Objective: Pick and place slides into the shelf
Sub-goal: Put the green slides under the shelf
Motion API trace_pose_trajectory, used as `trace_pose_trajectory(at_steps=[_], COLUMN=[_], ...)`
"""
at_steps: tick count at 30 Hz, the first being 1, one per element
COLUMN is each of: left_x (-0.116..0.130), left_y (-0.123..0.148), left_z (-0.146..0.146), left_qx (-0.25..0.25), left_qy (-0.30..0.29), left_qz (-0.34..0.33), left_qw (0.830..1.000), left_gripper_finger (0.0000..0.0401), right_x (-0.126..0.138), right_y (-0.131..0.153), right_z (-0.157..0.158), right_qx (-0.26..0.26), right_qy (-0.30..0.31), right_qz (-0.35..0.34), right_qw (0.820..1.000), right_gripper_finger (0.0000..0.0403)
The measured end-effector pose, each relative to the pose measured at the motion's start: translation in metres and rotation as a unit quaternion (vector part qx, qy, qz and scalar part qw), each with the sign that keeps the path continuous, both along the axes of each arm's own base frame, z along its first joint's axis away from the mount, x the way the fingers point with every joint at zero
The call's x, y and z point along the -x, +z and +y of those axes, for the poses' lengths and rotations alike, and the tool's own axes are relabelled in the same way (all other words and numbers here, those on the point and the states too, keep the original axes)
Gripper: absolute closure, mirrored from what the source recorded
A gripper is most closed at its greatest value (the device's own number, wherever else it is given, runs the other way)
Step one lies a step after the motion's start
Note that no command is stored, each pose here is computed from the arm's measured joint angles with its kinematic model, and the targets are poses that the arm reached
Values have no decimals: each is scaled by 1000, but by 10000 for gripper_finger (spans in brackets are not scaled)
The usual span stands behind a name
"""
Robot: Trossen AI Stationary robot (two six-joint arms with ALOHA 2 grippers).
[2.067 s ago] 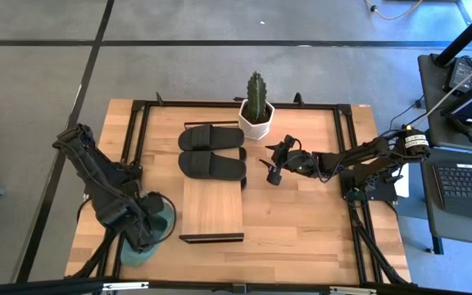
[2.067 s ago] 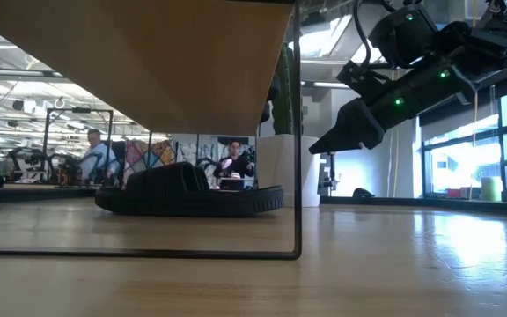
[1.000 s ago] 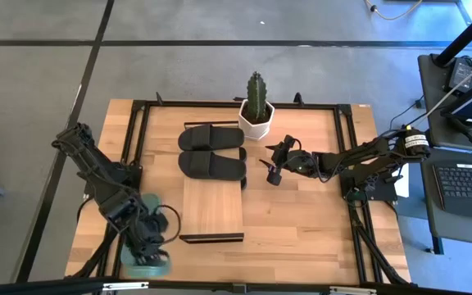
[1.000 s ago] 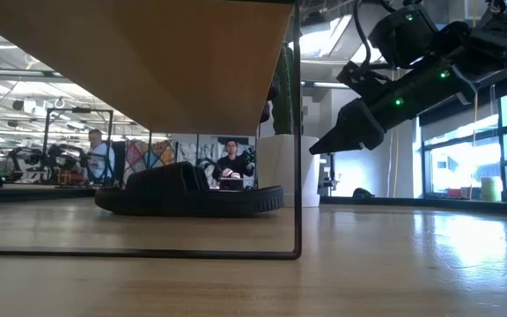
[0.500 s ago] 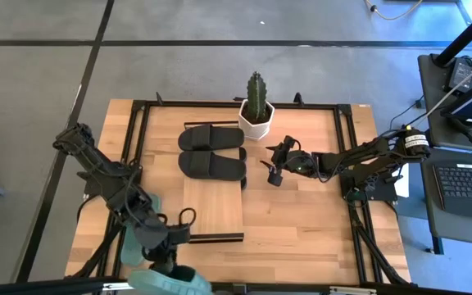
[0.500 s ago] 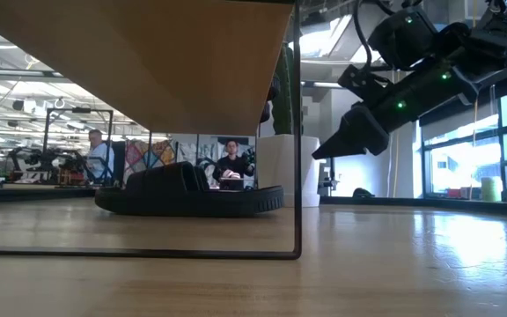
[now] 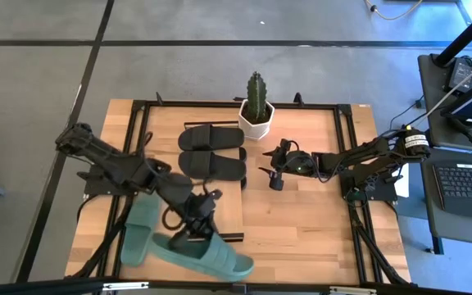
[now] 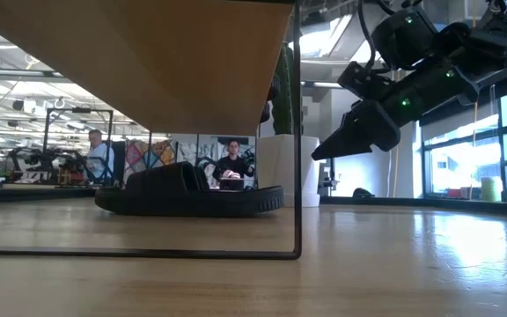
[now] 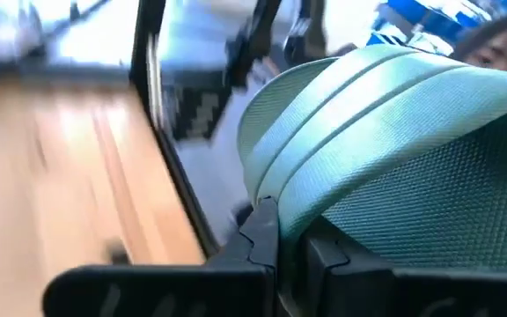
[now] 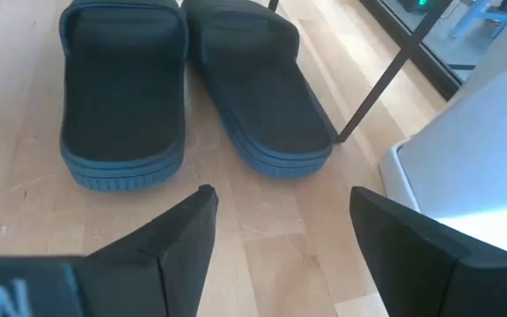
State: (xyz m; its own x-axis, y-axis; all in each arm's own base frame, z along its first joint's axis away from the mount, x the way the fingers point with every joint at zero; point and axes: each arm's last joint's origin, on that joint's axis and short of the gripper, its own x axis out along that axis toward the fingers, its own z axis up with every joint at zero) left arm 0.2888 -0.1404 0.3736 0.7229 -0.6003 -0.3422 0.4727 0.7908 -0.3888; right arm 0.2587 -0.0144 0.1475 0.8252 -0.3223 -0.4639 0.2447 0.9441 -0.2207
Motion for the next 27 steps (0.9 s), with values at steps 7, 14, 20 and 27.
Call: trace_pose_trajectory(at_steps=[7,14,20,27], left_x=[-15,-36,-50,-50], left_y=[5,-7,-8,0], left_z=[20,37,66,109], left_qx=[-197,-329,-294,-228], left_qy=[-53,-108,-190,-261], left_qz=[-197,-293,-375,-448], left_qw=[959,891,858,824], left_gripper_finger=[398,396,398,397], right_x=[0,0,0,-1], right_y=[0,1,1,3], right_z=[0,0,0,0], right_qx=[0,-10,-34,-74], right_qy=[0,-6,-19,-40], right_qz=[0,-9,-17,-44], right_qw=[1000,1000,999,995], right_gripper_finger=[144,144,144,144])
